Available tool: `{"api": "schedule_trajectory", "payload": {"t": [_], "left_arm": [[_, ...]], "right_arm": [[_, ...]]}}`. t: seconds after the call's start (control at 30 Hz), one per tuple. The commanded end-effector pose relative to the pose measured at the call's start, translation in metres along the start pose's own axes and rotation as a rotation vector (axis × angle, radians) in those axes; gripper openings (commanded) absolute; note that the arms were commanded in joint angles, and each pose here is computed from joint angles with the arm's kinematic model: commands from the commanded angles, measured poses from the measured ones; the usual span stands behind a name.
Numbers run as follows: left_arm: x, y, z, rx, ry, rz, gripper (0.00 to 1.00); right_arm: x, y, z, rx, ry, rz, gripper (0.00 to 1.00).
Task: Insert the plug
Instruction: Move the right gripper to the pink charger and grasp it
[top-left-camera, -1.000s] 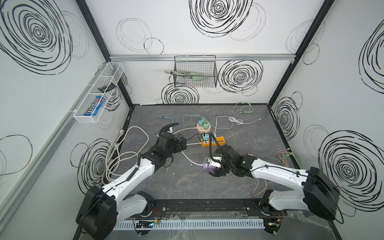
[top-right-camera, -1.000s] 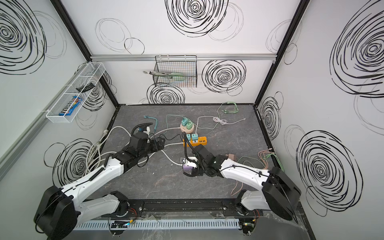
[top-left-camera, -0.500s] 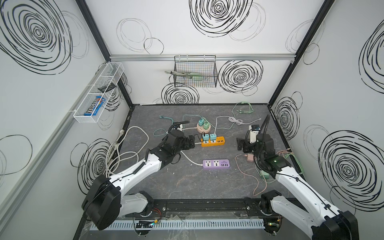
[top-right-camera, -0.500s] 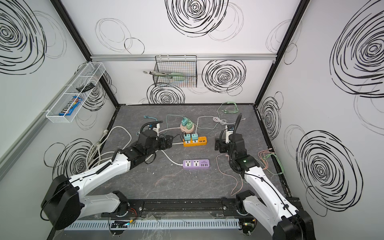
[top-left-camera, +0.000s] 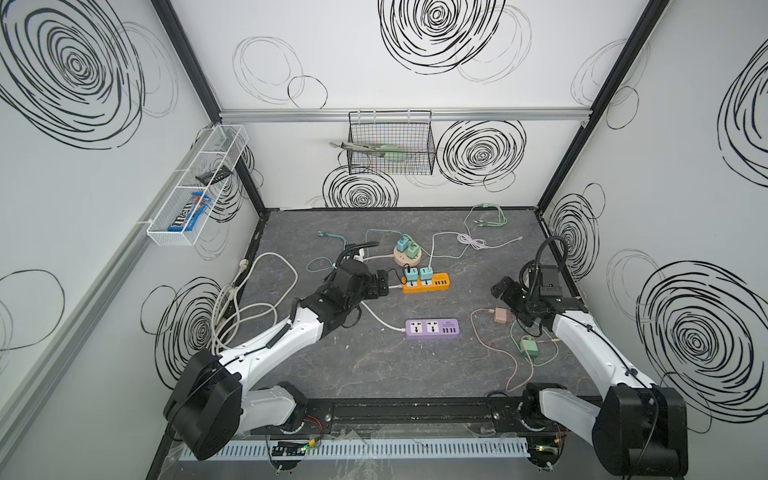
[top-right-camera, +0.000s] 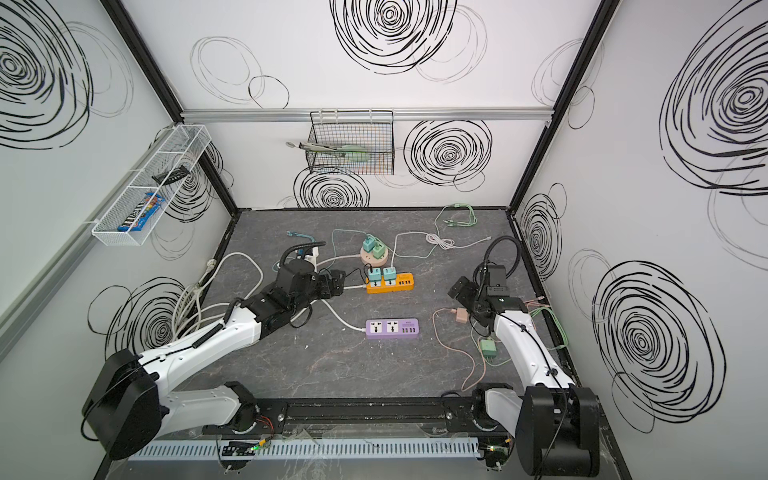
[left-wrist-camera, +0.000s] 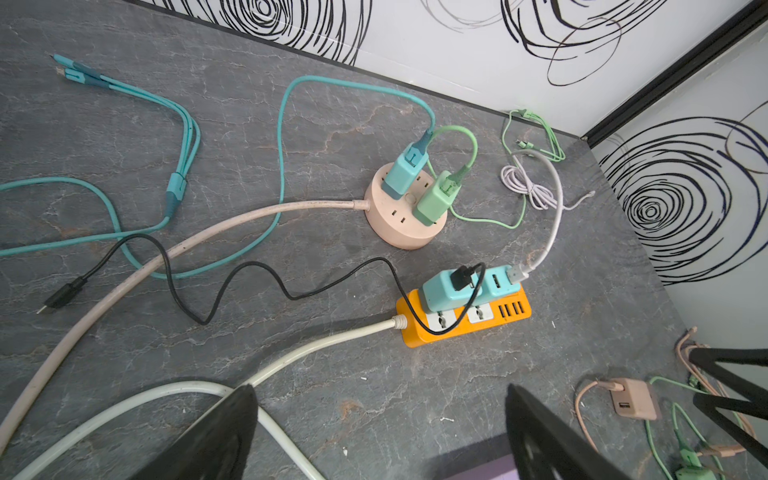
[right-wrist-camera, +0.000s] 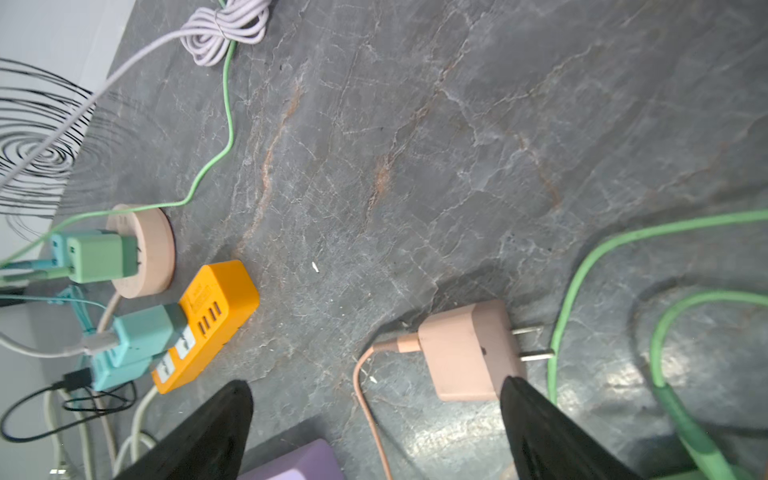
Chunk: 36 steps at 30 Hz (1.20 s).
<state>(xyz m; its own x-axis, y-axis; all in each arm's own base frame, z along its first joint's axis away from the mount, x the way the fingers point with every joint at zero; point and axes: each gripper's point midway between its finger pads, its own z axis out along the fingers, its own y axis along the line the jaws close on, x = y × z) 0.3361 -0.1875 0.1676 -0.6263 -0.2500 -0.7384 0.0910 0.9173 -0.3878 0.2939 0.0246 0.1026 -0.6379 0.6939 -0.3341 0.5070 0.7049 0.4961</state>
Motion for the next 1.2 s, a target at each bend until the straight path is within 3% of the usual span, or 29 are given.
{"api": "schedule_trajectory", "payload": {"t": [0.0, 0.2, 0.37, 0.7, 1.03, 1.17], "left_arm": [[-0.007, -0.003, 0.003, 0.005, -0.026, 0.011, 0.96], [-0.007, 0.003, 0.006, -0.02, -0.025, 0.02, 0.96], [-0.005, 0.01, 0.011, -0.026, -0.012, 0.014, 0.96], [-0.001, 0.017, 0.018, -0.04, 0.014, 0.007, 0.96], [0.005, 0.031, 0.018, -0.081, 0.028, 0.0, 0.96], [0.004, 0.034, 0.02, -0.086, 0.028, 0.003, 0.96]], "right_arm": [[-0.006, 0.01, -0.01, -0.029, 0.023, 0.19, 0.97], [-0.007, -0.002, -0.001, -0.07, 0.045, 0.36, 0.97], [0.004, -0.03, 0.004, 0.09, 0.079, 0.496, 0.97], [0.036, -0.04, 0.035, 0.196, 0.346, 0.739, 1.0], [0.034, -0.06, 0.042, 0.306, 0.332, 0.857, 0.98], [0.028, -0.067, 0.044, 0.309, 0.305, 0.894, 0.93]]}}
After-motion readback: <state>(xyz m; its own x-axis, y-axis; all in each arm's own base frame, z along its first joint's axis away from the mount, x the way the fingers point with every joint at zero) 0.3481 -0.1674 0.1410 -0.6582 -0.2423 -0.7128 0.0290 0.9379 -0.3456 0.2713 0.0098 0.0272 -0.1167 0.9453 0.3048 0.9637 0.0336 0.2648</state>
